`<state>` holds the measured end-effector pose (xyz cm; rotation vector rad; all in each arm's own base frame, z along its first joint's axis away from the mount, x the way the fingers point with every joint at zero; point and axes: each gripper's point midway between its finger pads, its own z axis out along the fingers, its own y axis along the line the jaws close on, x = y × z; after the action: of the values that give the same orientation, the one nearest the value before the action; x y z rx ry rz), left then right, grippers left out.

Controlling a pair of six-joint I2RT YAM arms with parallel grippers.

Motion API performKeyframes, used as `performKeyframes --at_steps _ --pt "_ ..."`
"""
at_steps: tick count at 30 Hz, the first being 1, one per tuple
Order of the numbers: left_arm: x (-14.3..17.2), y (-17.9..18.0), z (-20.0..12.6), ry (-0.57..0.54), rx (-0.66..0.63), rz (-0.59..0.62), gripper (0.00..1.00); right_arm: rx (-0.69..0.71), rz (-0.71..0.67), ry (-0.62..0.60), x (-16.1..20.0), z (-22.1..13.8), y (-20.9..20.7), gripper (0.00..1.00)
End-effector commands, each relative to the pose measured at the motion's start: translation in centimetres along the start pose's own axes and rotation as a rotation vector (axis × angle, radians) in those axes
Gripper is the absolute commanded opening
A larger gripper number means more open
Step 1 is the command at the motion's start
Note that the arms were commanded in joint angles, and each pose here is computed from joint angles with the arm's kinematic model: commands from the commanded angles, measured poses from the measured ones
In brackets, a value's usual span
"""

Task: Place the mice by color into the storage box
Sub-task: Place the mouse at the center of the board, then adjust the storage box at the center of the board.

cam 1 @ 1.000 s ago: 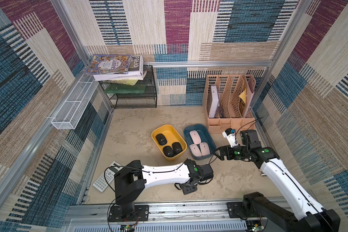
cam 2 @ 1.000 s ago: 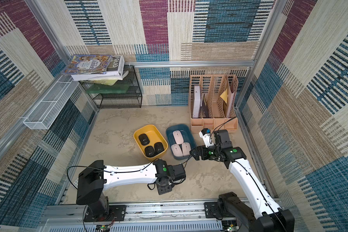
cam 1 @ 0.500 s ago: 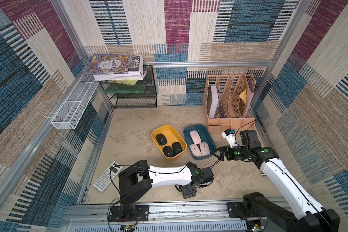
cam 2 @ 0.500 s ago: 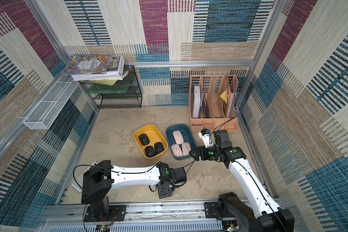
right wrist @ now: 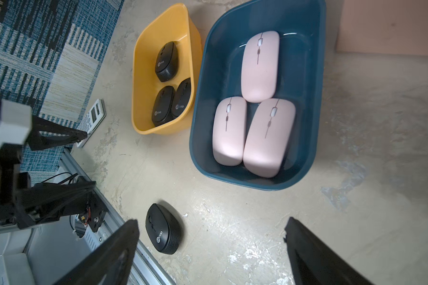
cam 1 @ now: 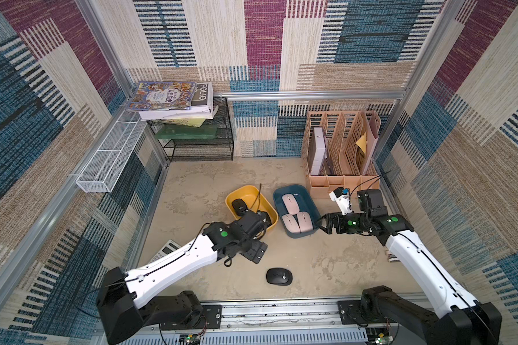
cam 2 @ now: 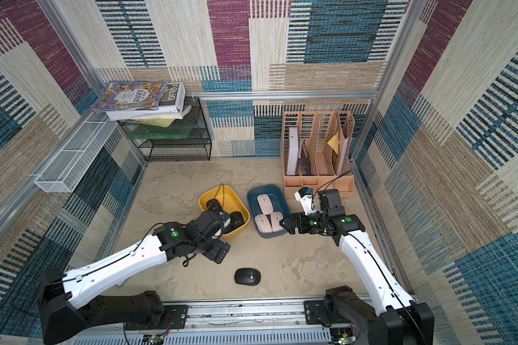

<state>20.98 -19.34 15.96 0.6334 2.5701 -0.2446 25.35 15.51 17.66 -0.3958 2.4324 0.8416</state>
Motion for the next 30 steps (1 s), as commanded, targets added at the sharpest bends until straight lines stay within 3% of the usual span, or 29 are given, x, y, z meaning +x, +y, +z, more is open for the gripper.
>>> performKeyframes --at_steps 1,9,13,17,23,30 --pt "-1.4 1.3 -1.7 -0.077 0.069 -0.213 0.96 -0.066 -0.061 0.035 0.8 1.8 2.5 0.96" --pt "0.6 8.4 -0.8 -0.053 0.035 -0.681 0.91 0.009 -0.383 0.265 5.8 7.6 8.1 0.96" --pt "2.2 12.4 0.6 -0.056 -0.051 -0.855 0.8 0.03 -0.532 0.359 7.8 9.7 10.0 0.96" --pt "1.8 15.4 2.5 -0.021 -0.111 -0.888 0.72 0.036 -0.663 0.423 9.8 10.8 11.5 0.96" --pt "-1.1 18.8 6.0 0.025 -0.143 -0.868 0.66 0.06 -0.868 0.526 13.5 11.3 12.3 0.96" --pt "-3.7 20.2 10.2 0.089 -0.124 -0.823 0.61 0.116 -0.967 0.585 15.1 12.4 11.8 0.96"
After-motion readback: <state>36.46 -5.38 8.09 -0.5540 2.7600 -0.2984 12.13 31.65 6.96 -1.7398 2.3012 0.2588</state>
